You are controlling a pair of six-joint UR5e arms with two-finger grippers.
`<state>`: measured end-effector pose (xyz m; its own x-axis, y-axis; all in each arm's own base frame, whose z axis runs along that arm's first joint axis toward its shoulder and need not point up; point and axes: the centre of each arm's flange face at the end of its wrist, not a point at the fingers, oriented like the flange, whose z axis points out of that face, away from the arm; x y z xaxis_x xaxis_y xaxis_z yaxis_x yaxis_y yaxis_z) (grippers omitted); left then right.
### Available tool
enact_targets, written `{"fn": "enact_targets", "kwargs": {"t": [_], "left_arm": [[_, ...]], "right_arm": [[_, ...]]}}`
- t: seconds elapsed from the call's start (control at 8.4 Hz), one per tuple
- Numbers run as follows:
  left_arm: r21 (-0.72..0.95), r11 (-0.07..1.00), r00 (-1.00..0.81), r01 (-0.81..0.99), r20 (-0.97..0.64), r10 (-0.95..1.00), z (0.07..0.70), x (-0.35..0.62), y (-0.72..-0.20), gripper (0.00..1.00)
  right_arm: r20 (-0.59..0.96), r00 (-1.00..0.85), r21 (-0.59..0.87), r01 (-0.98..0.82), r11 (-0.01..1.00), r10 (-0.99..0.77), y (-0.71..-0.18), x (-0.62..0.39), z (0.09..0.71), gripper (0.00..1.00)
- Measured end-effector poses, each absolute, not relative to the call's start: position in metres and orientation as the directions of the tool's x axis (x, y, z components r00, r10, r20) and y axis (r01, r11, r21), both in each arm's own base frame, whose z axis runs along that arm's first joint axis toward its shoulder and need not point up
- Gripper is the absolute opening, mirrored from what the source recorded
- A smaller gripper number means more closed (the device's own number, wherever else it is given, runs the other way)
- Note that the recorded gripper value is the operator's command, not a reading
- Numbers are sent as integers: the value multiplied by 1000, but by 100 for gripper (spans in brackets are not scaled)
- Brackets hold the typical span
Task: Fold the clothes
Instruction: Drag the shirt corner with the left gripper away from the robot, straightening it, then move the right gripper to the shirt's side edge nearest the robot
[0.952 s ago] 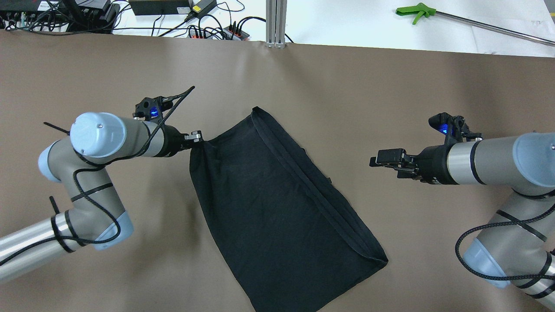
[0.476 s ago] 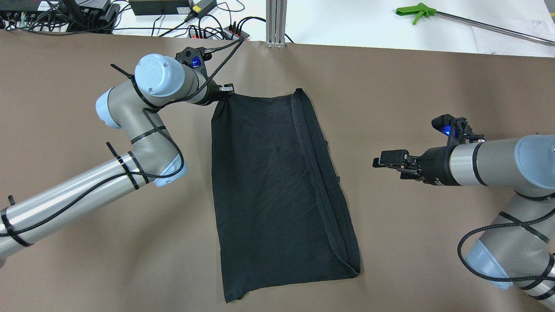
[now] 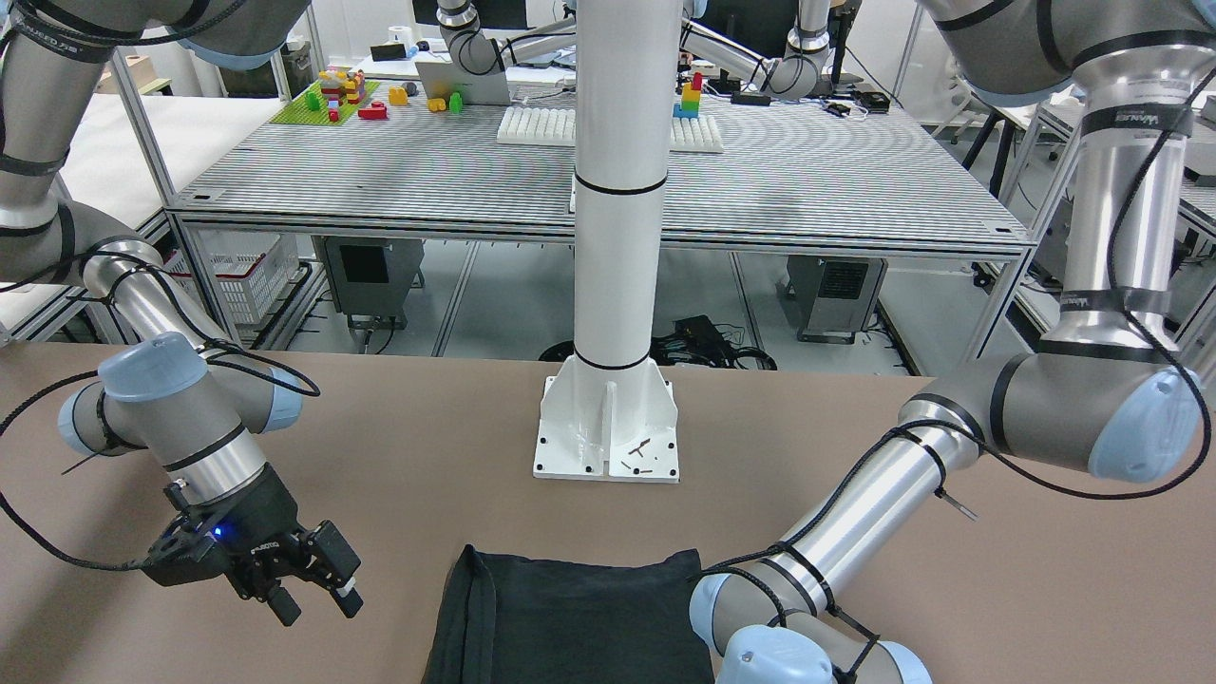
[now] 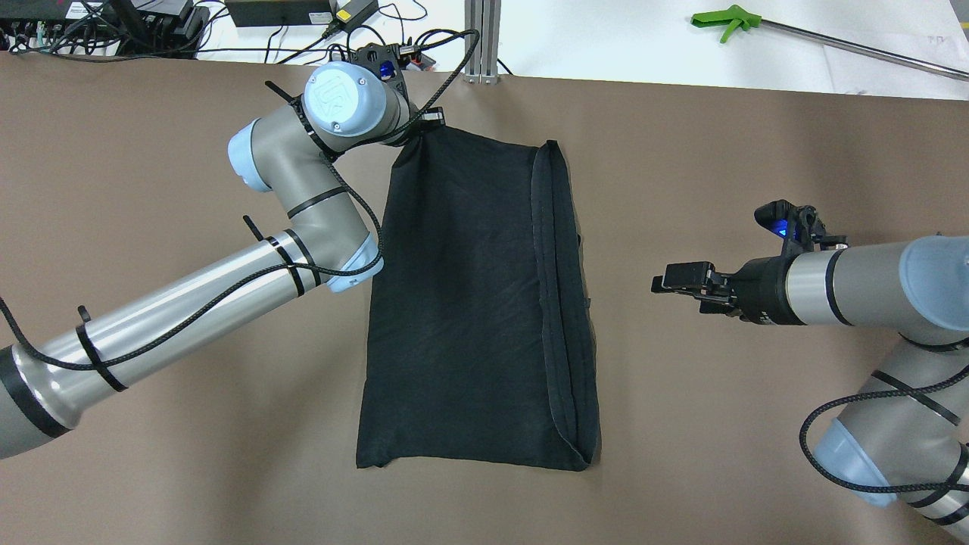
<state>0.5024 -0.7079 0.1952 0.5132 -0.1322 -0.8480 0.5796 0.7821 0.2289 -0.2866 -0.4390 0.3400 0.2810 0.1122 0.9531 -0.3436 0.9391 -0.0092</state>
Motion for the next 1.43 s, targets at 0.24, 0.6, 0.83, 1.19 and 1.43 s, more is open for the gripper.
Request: {"fn": "enact_targets", "kwargs": {"t": [0.24, 0.6, 0.83, 1.19, 1.43], "left_arm": [[265, 742, 543, 615, -825, -155, 207, 507, -718, 95], [325, 725, 571, 607, -813, -114, 208, 492, -731, 95], [352, 742, 575, 570, -816, -55, 200, 459, -740, 95], [366, 743, 566, 560, -824, -20, 201, 439, -732, 95], [368, 742, 564, 560, -826, -16, 202, 438, -731, 95]], "right_arm": [[954, 280, -8, -342, 940, 110, -439, -287, 339, 95], [956, 275, -4, -338, 941, 102, -438, -289, 335, 94], [959, 275, 24, -311, 950, 65, -435, -300, 323, 94], [912, 393, 204, -197, 959, -113, -416, -353, 303, 94], [845, 496, 292, -112, 950, -202, -408, -382, 299, 94]]}}
